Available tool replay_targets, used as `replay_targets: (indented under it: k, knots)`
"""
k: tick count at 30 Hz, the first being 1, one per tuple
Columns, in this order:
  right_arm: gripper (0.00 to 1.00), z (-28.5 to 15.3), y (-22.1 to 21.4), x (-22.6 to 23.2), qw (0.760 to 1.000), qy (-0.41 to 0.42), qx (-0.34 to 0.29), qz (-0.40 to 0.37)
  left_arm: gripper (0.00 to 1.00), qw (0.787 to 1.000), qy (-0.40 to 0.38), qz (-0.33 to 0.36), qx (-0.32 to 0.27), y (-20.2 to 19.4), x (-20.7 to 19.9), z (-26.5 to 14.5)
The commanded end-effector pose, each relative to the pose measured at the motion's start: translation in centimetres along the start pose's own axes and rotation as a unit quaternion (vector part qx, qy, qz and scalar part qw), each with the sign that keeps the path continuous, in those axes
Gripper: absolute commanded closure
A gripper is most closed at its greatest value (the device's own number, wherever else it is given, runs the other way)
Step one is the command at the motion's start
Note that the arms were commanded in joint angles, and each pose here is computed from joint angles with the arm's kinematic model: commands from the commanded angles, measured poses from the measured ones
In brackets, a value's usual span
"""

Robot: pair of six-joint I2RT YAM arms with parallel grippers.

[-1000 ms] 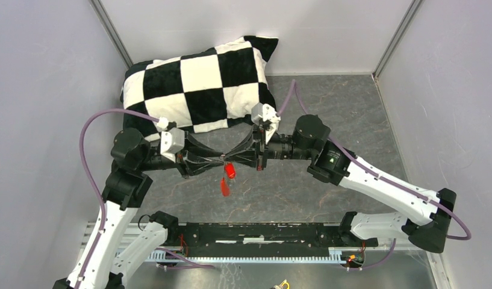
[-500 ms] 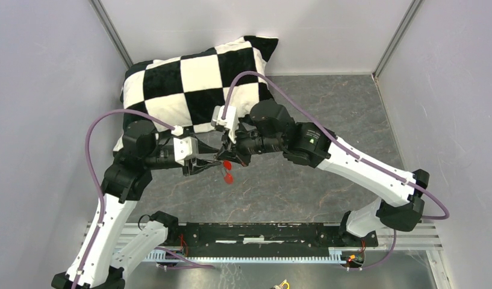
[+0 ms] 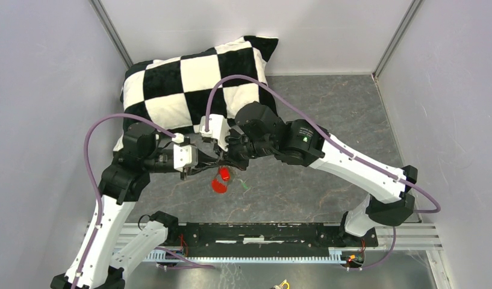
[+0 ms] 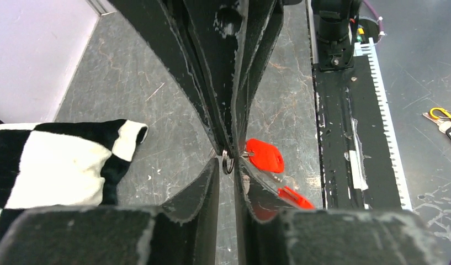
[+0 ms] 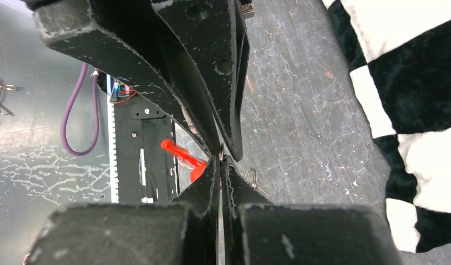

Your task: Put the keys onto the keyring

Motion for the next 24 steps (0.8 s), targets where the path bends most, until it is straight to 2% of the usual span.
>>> replay_targets:
  k: [1, 3, 5, 6, 10, 14, 16, 18, 21, 24]
  knots:
    - [1.00, -0.3, 1.3, -0.2, 1.000, -0.013, -0.010, -0.017, 0.80, 0.999, -0.021, 0.028, -0.031, 1.9, -0.4, -0.1]
    - [1.00, -0.3, 1.0, -0.5, 1.000, -0.020, -0.005, -0.016, 0.80, 0.999, -0.016, 0.031, -0.028, 1.9, -0.4, -0.2]
    - [1.00, -0.3, 0.9, -0.8, 0.999, -0.032, -0.002, -0.014, 0.67, 0.999, -0.006, 0.031, -0.017, 1.5, -0.2, -0.3]
    - [1.00, -0.4, 0.8, -1.0, 0.999, -0.038, -0.001, -0.013, 0.66, 0.999, -0.001, 0.031, -0.011, 1.2, -0.1, -0.4]
    - [1.00, -0.4, 0.7, -1.2, 0.999, -0.046, 0.002, -0.006, 0.66, 1.000, 0.001, 0.014, -0.007, 0.7, -0.3, -0.3]
    - [1.00, -0.2, 0.5, -0.9, 0.999, -0.036, -0.002, -0.004, 0.81, 0.999, -0.018, -0.019, -0.029, 0.8, -0.9, 0.2]
    - [1.00, 0.0, 0.5, -0.6, 1.000, -0.026, -0.005, -0.003, 0.86, 0.998, -0.026, -0.029, -0.043, 1.0, -1.0, 0.5]
    - [1.00, 0.2, 0.6, -0.2, 1.000, -0.014, -0.012, -0.002, 0.85, 0.997, -0.032, -0.041, -0.050, 0.9, -1.1, 0.8]
    - [1.00, 0.3, 0.8, 0.3, 1.000, 0.000, -0.022, -0.002, 0.71, 0.996, -0.043, -0.055, -0.052, 0.6, -1.4, 1.0]
    - [1.00, 0.4, 0.9, 0.5, 1.000, 0.009, -0.022, -0.002, 0.71, 0.996, -0.053, -0.050, -0.049, 0.5, -1.7, 0.9]
Point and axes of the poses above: each gripper's point midway between its finger pads, its own z axis out along the fingers, its own x axis along the line the jaws close on, y = z × x, the point moved 1 cm from there along -z, back along the fingers, and after that the axes turned 7 degrees about z, right-handed, at the moved point
